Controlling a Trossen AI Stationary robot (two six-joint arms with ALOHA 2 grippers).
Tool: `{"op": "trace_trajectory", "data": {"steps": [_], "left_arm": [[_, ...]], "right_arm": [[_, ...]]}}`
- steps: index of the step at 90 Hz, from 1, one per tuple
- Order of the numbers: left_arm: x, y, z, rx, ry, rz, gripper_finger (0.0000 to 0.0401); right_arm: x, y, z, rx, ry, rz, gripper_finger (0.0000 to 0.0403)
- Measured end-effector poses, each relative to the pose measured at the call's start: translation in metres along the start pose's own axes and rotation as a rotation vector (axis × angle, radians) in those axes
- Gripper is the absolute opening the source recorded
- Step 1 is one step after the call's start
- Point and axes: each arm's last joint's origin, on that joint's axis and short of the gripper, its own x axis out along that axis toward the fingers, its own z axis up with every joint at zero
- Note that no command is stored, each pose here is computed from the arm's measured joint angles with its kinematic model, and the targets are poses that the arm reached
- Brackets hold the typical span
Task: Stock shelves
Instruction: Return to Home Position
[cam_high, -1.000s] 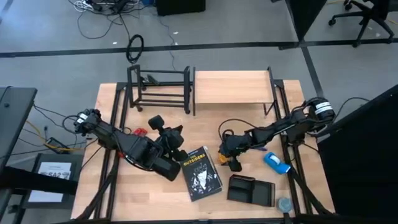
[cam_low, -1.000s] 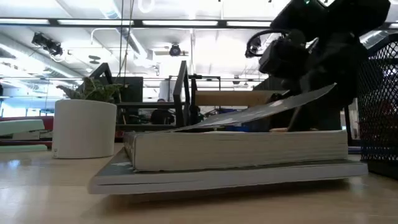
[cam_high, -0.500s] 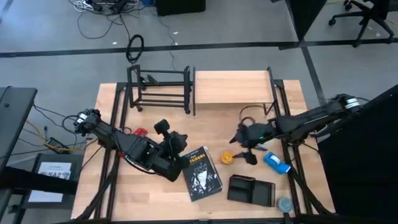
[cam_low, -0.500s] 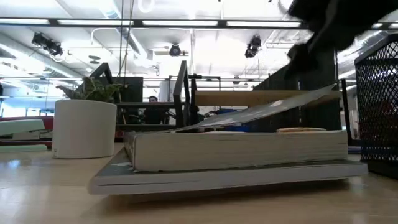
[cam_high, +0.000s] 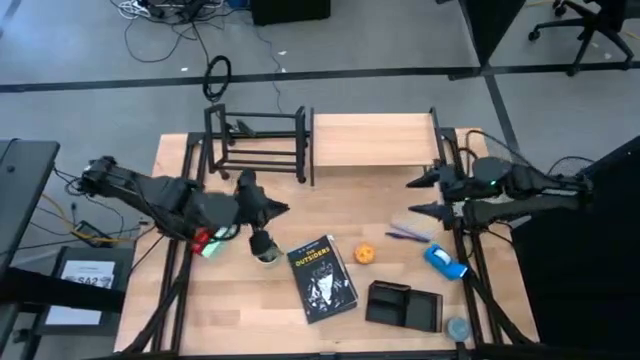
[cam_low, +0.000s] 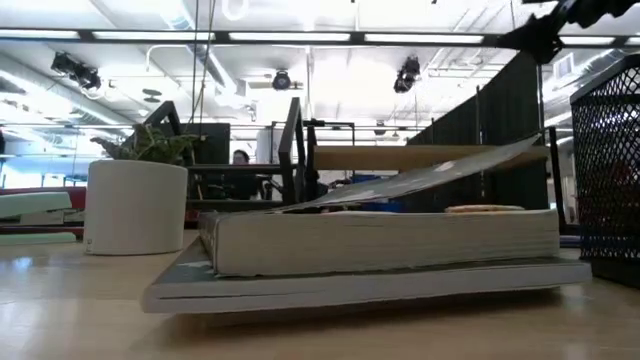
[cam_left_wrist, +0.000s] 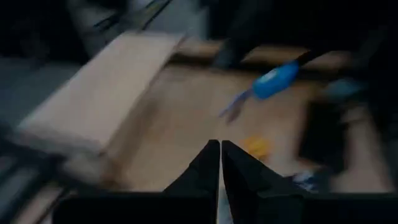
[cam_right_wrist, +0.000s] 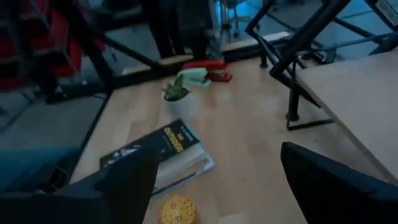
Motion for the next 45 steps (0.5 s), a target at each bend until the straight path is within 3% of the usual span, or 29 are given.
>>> {"op": "trace_trajectory", "data": {"steps": [12,28,45], "left_arm": [[0.007,0.024,-0.024,-0.042,-0.166,-0.134,0.0],[0.005,0.05,-0.055,-0.095,-0.135,-0.093,0.0],[-0.026,0.066,-0.078,-0.104,-0.155,-0.126,0.0]], "right_arm": [[0.001,-0.008,-0.013,0.009,0.014,0.041,0.0306],[0.013,-0.023,-0.035,0.081,0.051,0.045,0.0306],[0.003,-0.031,-0.036,0.1,-0.04,-0.003,0.0306]]}}
